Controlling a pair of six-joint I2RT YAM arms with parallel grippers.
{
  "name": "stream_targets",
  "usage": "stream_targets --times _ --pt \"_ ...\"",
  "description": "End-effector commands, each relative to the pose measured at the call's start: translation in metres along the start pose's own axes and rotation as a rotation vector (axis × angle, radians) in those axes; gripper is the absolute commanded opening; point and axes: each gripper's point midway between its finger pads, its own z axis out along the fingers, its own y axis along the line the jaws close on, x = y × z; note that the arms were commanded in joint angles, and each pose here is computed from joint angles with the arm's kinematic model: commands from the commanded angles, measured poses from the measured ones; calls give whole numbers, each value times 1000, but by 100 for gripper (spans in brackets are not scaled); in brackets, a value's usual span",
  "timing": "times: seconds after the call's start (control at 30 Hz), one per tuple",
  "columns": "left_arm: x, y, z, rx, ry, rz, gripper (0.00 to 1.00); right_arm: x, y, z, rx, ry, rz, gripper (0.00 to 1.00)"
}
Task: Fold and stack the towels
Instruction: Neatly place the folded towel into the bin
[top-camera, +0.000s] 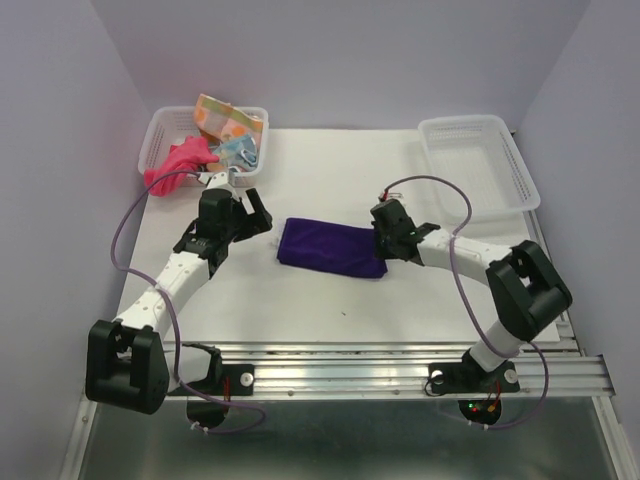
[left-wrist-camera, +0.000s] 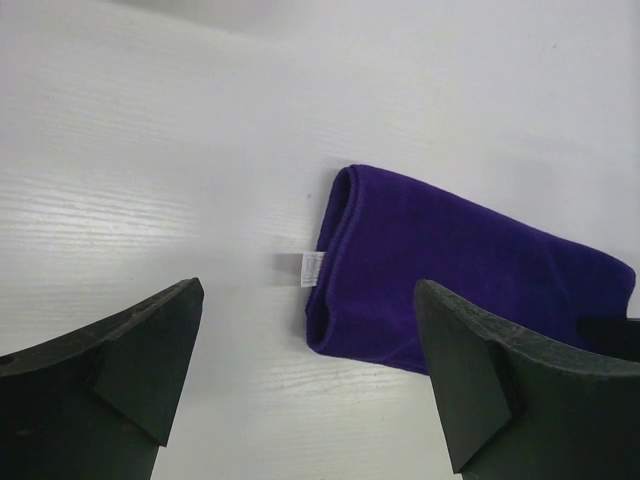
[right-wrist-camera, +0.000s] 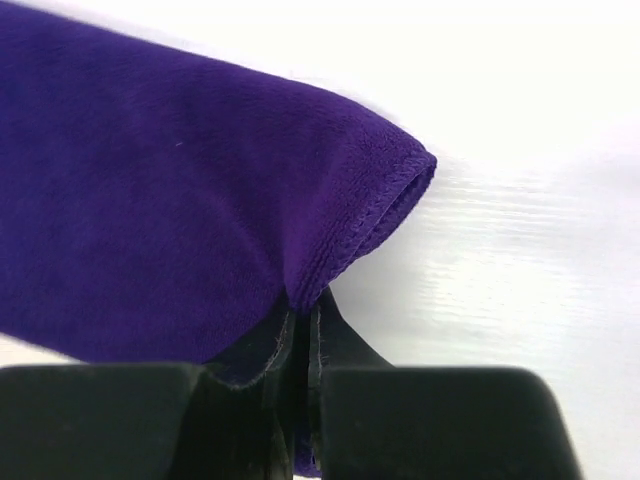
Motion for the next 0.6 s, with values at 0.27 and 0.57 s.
stream_targets --times 0.27,0.57 --pt "-20 8 -12 -38 -102 16 99 -53 -49 -78 -158 -117 -685 1" --pt "-27 12 -11 -71 -120 32 99 -132 -104 -119 -130 -261 -978 1"
